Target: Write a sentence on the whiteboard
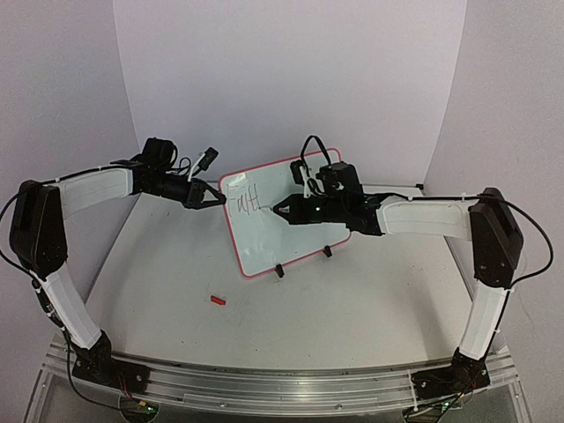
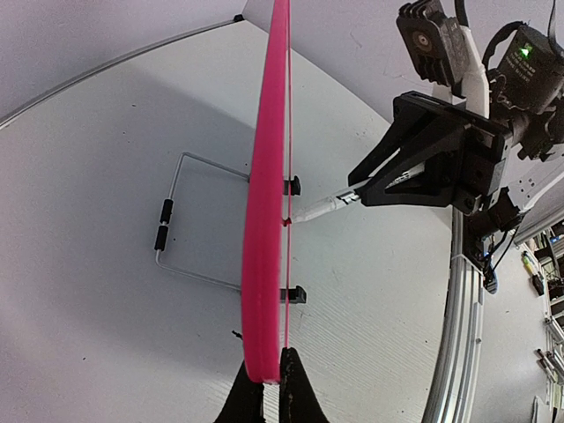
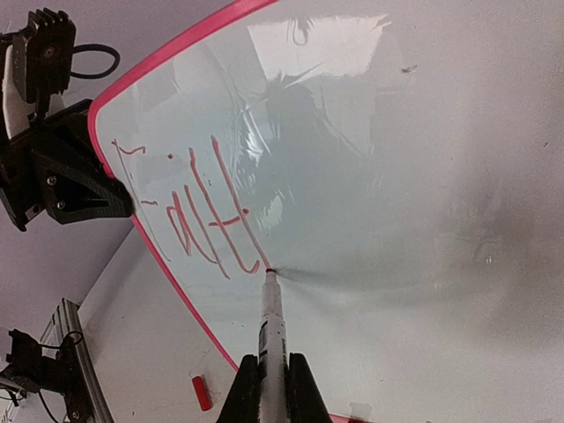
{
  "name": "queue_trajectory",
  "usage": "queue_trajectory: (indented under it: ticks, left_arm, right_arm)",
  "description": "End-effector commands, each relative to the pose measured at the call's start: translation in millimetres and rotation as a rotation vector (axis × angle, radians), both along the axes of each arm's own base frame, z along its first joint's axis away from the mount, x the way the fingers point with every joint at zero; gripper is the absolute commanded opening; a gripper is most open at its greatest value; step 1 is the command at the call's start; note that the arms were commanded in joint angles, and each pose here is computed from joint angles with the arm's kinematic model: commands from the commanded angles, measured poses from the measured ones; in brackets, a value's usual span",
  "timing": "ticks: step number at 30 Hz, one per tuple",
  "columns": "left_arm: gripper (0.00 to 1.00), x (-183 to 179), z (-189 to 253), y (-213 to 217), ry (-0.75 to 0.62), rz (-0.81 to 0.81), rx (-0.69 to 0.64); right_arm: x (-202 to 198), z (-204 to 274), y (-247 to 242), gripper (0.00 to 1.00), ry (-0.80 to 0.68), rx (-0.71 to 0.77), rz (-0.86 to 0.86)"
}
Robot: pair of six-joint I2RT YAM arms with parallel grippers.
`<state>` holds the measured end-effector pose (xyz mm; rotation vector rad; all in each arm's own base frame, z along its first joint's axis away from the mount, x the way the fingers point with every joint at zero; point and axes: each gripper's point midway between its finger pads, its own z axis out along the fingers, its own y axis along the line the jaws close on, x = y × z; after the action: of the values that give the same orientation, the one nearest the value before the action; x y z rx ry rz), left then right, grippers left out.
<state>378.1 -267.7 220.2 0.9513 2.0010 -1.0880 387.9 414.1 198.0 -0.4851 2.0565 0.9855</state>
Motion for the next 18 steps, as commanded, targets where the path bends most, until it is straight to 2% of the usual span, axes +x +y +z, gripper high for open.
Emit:
queue_trajectory:
  ticks: [1, 18]
  left_arm:
    - [0.00, -15.4, 13.7, -9.5, -0.029, -0.053, 0.005]
    - [0.00, -15.6, 13.9, -9.4, -0.030, -0.053, 0.006]
  right_arm:
    - [10.3, 61.1, 1.1, 0.00, -0.107, 0.121, -0.030]
    - [18.4, 68.3, -7.2, 0.00, -0.142, 0.127, -0.096]
